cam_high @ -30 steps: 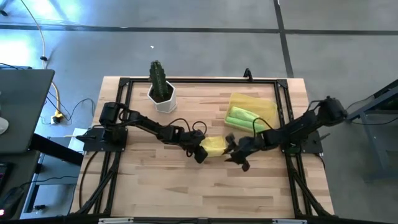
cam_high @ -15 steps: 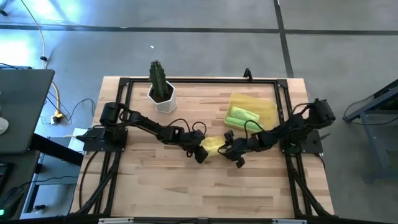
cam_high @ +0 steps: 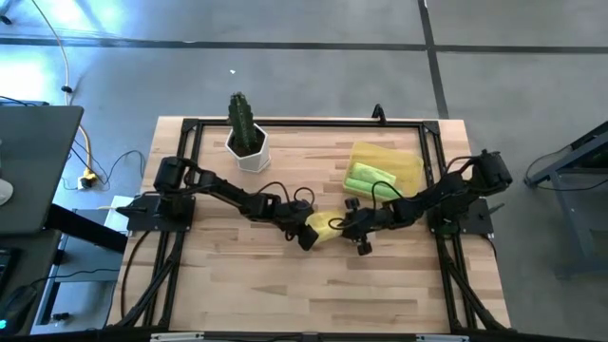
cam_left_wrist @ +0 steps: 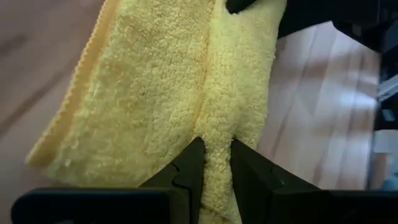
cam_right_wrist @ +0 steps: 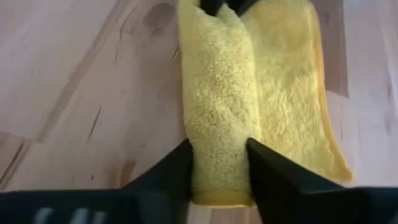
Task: Roll microfiber towels into tight, uniform cylinder then place into a basket
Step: Roll the yellow microfiber cloth
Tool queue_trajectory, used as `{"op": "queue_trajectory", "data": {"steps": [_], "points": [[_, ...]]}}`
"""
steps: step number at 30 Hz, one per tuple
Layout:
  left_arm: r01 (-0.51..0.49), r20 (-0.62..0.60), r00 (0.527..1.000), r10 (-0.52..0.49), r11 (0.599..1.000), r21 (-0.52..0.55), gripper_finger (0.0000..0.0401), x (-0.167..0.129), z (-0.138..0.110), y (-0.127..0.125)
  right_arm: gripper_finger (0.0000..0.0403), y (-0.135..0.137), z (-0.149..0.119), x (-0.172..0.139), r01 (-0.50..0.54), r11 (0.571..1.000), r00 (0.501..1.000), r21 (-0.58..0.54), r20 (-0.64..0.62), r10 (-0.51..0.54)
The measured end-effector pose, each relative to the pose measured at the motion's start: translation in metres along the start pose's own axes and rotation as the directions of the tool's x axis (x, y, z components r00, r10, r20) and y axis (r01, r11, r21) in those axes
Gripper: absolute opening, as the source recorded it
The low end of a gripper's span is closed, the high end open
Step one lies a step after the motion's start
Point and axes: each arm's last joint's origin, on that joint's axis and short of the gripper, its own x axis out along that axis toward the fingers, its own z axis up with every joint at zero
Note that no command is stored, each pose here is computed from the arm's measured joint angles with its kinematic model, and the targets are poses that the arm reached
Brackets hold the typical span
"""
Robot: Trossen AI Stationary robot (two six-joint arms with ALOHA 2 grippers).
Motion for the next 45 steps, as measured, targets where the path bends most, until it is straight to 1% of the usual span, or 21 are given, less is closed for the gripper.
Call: {"op": "queue_trajectory", "data": {"steps": [3, 7, 8, 10, 13, 16, 18, 20, 22, 25, 27, 28, 29, 30, 33, 34, 35, 37, 39, 41, 45], "points": [[0.033, -0.006, 0.999, -0.033, 0.999, -0.022, 0.0067, 0.001, -0.002, -0.004, 0.0086, 0.000, -0.001, 0.000, 0.005, 0.999, 1.000, 0.050, -0.008, -0.004], [0.032, 0.042, 0.999, -0.033, 0.999, 0.016, 0.0067, 0.002, -0.008, -0.012, 0.0019, 0.000, -0.001, 0.000, 0.002, 0.994, 1.000, 0.110, -0.012, -0.001], [0.029, 0.064, 0.997, -0.032, 0.999, 0.046, 0.0067, 0.002, -0.009, -0.014, 0.0012, 0.000, -0.002, 0.000, -0.008, 0.993, 1.000, 0.114, -0.012, 0.010], [0.019, 0.107, 0.994, -0.033, 0.991, 0.136, 0.0067, 0.002, -0.010, -0.018, 0.0012, 0.000, -0.002, 0.000, -0.044, 0.990, 0.999, 0.131, -0.006, 0.045], [-0.035, 0.163, 0.987, -0.012, 0.958, 0.286, 0.0068, 0.002, -0.014, -0.022, 0.0011, 0.000, -0.003, 0.000, -0.120, 0.973, 0.993, 0.199, 0.008, 0.121], [-0.108, 0.211, 0.977, 0.016, 0.898, 0.428, 0.0076, 0.002, -0.018, -0.025, 0.0005, -0.002, -0.003, 0.000, -0.210, 0.939, 0.977, 0.273, 0.025, 0.211], [-0.169, 0.253, 0.967, 0.040, 0.843, 0.511, 0.0087, 0.002, -0.020, -0.028, 0.0005, -0.004, -0.004, 0.000, -0.260, 0.910, 0.964, 0.323, 0.036, 0.263], [-0.232, 0.297, 0.953, 0.065, 0.786, 0.572, 0.0100, -0.003, -0.023, -0.032, 0.0005, -0.007, -0.005, 0.000, -0.306, 0.879, 0.949, 0.365, 0.047, 0.310], [-0.291, 0.345, 0.935, 0.086, 0.743, 0.603, 0.0114, -0.009, -0.023, -0.038, 0.0005, -0.010, -0.007, 0.000, -0.330, 0.856, 0.940, 0.398, 0.055, 0.337], [-0.358, 0.350, 0.922, 0.165, 0.706, 0.611, 0.0134, -0.017, -0.028, -0.039, 0.0005, -0.014, -0.008, 0.000, -0.344, 0.823, 0.932, 0.452, 0.060, 0.357], [-0.375, 0.345, 0.919, 0.190, 0.689, 0.620, 0.0144, -0.023, -0.032, -0.041, 0.0005, -0.017, -0.010, 0.001, -0.346, 0.799, 0.929, 0.492, 0.064, 0.364], [-0.380, 0.342, 0.919, 0.195, 0.666, 0.642, 0.0148, -0.027, -0.034, -0.043, 0.0005, -0.019, -0.010, 0.001, -0.352, 0.780, 0.926, 0.517, 0.068, 0.372], [-0.375, 0.347, 0.921, 0.175, 0.640, 0.671, 0.0151, -0.029, -0.036, -0.047, 0.0005, -0.021, -0.011, 0.000, -0.359, 0.758, 0.920, 0.544, 0.072, 0.385], [-0.367, 0.350, 0.924, 0.152, 0.607, 0.704, 0.0152, -0.030, -0.038, -0.052, 0.0005, -0.023, -0.012, 0.000, -0.368, 0.737, 0.915, 0.567, 0.078, 0.397], [-0.337, 0.334, 0.938, 0.096, 0.482, 0.808, 0.0151, -0.030, -0.051, -0.062, 0.0005, -0.027, -0.013, 0.000, -0.370, 0.686, 0.908, 0.626, 0.089, 0.409], [-0.328, 0.332, 0.940, 0.075, 0.455, 0.828, 0.0150, -0.029, -0.055, -0.066, 0.0005, -0.028, -0.014, 0.000, -0.362, 0.671, 0.910, 0.647, 0.090, 0.405], [-0.322, 0.330, 0.942, 0.061, 0.442, 0.837, 0.0150, -0.028, -0.057, -0.068, 0.0005, -0.030, -0.014, 0.000, -0.356, 0.654, 0.910, 0.668, 0.090, 0.404], [-0.329, 0.327, 0.941, 0.084, 0.439, 0.836, 0.0150, -0.024, -0.060, -0.065, 0.0005, -0.032, -0.015, 0.000, -0.348, 0.625, 0.910, 0.699, 0.091, 0.405], [-0.352, 0.340, 0.934, 0.112, 0.462, 0.814, 0.0152, -0.019, -0.059, -0.059, 0.0006, -0.032, -0.016, 0.000, -0.350, 0.608, 0.906, 0.712, 0.095, 0.411], [-0.373, 0.355, 0.925, 0.132, 0.475, 0.797, 0.0152, -0.015, -0.058, -0.055, 0.0006, -0.033, -0.016, 0.000, -0.353, 0.605, 0.905, 0.714, 0.097, 0.414], [-0.382, 0.344, 0.924, 0.169, 0.476, 0.792, 0.0152, -0.004, -0.057, -0.044, 0.0006, -0.033, -0.016, 0.000, -0.355, 0.604, 0.904, 0.714, 0.098, 0.415]]}}
